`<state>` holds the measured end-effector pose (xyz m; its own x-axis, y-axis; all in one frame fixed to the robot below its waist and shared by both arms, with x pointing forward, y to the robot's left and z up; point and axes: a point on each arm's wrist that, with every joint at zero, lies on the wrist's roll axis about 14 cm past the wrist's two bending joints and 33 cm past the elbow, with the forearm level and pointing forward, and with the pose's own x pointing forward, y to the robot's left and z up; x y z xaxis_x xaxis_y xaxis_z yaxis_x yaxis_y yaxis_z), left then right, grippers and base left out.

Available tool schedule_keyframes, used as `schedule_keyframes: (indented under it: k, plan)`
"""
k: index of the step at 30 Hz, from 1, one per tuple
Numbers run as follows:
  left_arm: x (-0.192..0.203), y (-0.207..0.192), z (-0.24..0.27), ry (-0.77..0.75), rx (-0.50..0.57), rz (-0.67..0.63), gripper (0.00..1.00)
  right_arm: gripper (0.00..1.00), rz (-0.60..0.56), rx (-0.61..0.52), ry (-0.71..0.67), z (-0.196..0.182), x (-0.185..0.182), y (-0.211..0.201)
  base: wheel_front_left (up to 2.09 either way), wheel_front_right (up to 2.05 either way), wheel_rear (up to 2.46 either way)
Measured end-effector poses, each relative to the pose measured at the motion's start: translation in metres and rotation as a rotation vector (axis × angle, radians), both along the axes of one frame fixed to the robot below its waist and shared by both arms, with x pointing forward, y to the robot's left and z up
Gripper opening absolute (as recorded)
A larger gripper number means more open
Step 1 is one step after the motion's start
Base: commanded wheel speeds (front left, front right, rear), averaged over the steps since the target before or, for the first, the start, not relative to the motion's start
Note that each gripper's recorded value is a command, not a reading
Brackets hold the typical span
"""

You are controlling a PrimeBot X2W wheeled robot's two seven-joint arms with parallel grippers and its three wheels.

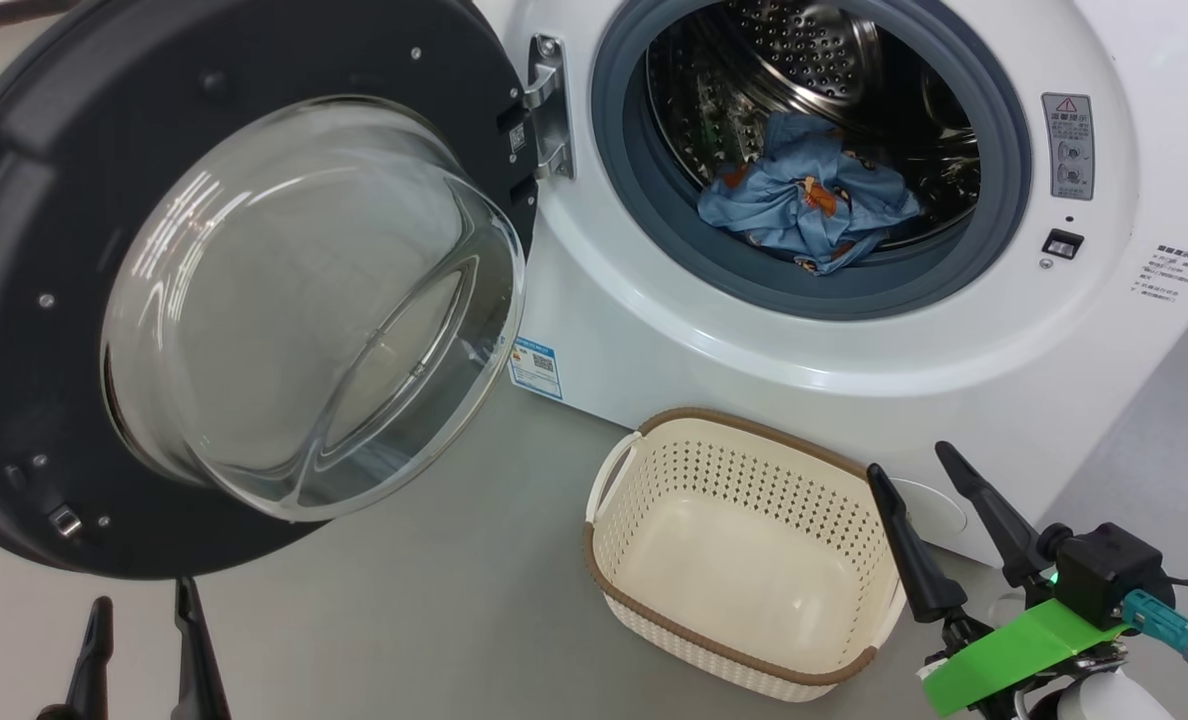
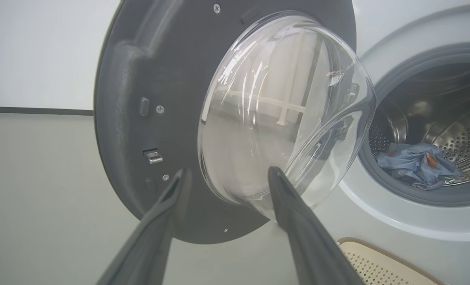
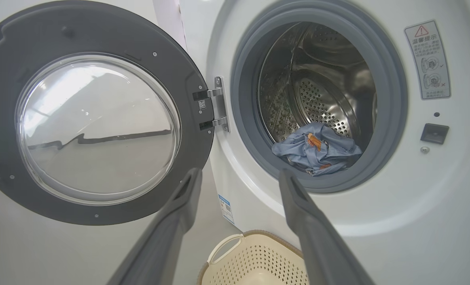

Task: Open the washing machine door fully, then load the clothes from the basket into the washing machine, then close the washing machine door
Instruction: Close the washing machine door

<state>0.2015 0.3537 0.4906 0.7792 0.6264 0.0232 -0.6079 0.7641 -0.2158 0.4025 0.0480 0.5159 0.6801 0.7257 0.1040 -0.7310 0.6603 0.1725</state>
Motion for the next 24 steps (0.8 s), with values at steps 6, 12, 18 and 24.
schedule_keyframes:
  k: [6,12,18,24]
  plan:
    - [0.000,0.000,0.003,-0.007,0.005,0.003,1.00,1.00,0.015,0.002,0.007,-0.001,-0.004,0.003,0.00,0.00,0.00]
    - [0.001,0.001,0.009,-0.038,0.002,0.003,1.00,1.00,0.012,0.002,0.005,0.000,-0.004,0.003,0.00,0.00,0.00]
    - [-0.002,0.011,0.040,-0.126,0.048,0.023,0.00,1.00,0.009,0.002,0.008,-0.001,-0.004,0.002,0.00,0.00,0.00]
    - [-0.012,0.040,0.098,-0.312,0.116,0.080,0.00,1.00,-0.007,0.009,0.018,-0.003,0.000,-0.001,0.00,0.00,0.00]
